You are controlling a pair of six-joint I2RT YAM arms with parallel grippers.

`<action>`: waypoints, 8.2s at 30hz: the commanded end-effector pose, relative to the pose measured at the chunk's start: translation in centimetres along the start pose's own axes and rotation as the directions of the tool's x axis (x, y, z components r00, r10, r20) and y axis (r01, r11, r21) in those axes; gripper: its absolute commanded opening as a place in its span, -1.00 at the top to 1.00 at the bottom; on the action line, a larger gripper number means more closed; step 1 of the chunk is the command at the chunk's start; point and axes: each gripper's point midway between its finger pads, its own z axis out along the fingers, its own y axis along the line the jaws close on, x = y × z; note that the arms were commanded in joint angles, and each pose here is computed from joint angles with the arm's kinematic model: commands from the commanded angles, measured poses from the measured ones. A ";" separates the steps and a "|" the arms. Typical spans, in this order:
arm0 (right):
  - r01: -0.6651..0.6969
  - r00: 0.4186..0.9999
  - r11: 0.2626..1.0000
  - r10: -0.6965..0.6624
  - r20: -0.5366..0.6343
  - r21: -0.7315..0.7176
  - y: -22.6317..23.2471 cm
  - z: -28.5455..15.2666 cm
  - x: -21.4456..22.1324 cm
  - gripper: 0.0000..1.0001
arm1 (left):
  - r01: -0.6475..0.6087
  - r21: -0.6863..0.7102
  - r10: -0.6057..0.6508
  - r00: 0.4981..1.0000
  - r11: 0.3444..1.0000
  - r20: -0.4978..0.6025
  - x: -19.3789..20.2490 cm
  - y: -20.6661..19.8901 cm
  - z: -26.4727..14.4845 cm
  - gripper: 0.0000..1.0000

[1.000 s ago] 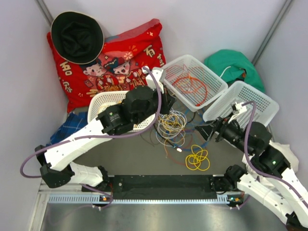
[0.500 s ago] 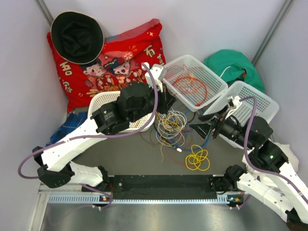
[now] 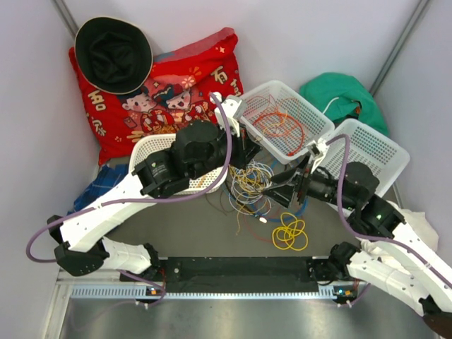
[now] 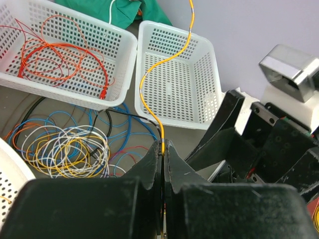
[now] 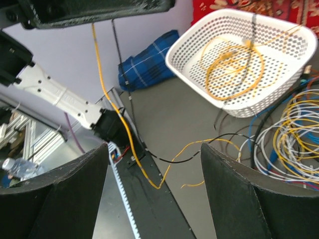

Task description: Untangle the cables

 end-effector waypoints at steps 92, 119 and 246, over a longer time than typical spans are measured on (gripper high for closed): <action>-0.046 0.906 0.999 0.033 -0.421 -0.019 -6.7 30.9 6.6 0.97 | 0.541 -0.524 -0.391 0.840 0.657 0.376 14.4 19.1 -17.4 -0.78; 0.251 0.927 0.804 -0.039 -0.374 0.539 -15.2 8.4 7.8 -0.41 | 0.339 -0.516 -0.322 0.938 0.787 0.125 15.9 15.4 -7.5 -0.88; -0.095 0.992 0.894 0.049 0.113 0.438 -4.8 -2.5 -5.8 -0.25 | 0.181 0.416 -0.228 0.971 0.891 0.067 6.7 -4.5 0.9 1.00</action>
